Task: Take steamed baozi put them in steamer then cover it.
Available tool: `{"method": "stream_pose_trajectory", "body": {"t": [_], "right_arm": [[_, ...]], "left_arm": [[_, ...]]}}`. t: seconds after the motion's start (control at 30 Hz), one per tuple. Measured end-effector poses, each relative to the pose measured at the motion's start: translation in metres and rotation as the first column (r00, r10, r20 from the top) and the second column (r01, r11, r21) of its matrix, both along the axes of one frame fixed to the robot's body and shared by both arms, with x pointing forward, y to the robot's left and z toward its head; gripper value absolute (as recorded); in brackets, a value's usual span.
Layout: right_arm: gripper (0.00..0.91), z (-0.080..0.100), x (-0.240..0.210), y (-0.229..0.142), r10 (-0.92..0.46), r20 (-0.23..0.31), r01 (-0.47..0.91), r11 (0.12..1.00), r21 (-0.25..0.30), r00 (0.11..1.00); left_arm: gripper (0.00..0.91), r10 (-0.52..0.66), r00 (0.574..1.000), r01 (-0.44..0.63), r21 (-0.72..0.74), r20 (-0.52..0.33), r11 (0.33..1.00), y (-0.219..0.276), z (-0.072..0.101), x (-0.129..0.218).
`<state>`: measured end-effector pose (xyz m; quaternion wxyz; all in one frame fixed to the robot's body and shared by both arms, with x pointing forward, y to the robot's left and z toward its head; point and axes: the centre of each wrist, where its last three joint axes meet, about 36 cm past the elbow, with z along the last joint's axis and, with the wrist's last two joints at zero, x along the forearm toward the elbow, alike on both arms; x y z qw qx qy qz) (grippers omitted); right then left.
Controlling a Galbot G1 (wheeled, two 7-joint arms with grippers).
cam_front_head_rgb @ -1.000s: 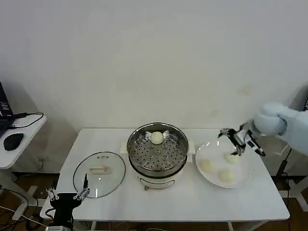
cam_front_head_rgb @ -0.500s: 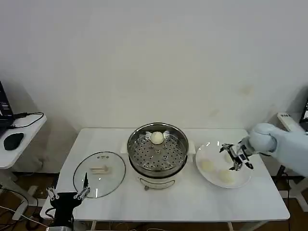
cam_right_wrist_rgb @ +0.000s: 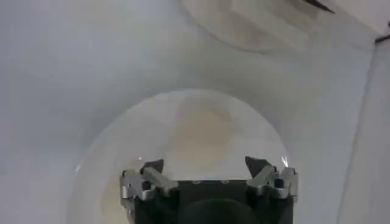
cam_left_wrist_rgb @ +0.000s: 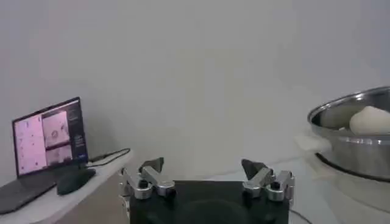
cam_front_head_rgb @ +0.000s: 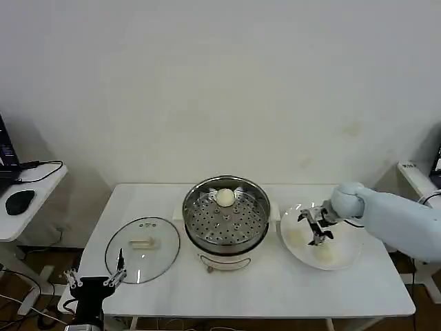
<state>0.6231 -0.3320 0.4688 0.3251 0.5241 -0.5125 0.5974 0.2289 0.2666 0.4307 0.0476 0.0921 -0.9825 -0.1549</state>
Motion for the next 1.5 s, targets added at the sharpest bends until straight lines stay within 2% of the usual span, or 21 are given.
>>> {"method": "stream_pose_trajectory", "body": {"t": [0.1,0.43,0.47,0.57,0.9,1.07,1.2,1.37,1.5], "right_arm": [[0.907,-0.006,0.003,0.003,-0.004,-0.011,0.004,1.0,-0.009,1.0],[0.715,-0.02,0.013,0.016,-0.007,-0.024,0.007,1.0,-0.012,1.0],[0.655,-0.021,0.013,0.016,-0.008,-0.024,0.008,1.0,-0.013,1.0],[0.615,-0.022,0.014,0.015,-0.011,-0.025,0.011,1.0,-0.02,1.0],[0.605,-0.016,0.017,0.013,-0.02,-0.021,0.02,1.0,-0.016,1.0],[0.605,0.004,0.018,0.009,-0.025,-0.003,0.025,1.0,-0.013,1.0],[0.605,0.032,0.019,0.002,-0.034,0.024,0.034,0.999,-0.003,0.999],[0.605,0.079,0.02,-0.003,-0.046,0.077,0.045,0.999,0.017,0.996],[0.605,0.12,0.019,0.009,-0.035,0.121,0.03,0.999,0.043,0.992]], "left_arm": [[0.907,0.003,1.0,-0.003,-0.001,-0.001,1.0,0.001,0.0,0.0],[0.907,0.006,1.0,-0.006,-0.004,-0.001,1.0,0.002,0.0,0.0],[0.907,0.005,1.0,-0.005,-0.005,-0.001,1.0,0.002,0.0,0.0],[0.907,0.006,1.0,-0.006,-0.006,0.001,1.0,0.002,0.0,0.0],[0.907,0.007,1.0,-0.007,-0.01,0.001,1.0,0.001,-0.001,0.0],[0.907,0.003,1.0,-0.003,-0.01,0.003,1.0,0.0,0.0,0.001],[0.907,-0.003,1.0,0.003,-0.012,0.006,1.0,-0.001,0.0,0.003],[0.907,-0.015,1.0,0.016,-0.013,0.009,1.0,-0.004,0.001,0.005],[0.907,-0.024,1.0,0.024,-0.011,0.011,1.0,-0.004,0.0,0.008]]}}
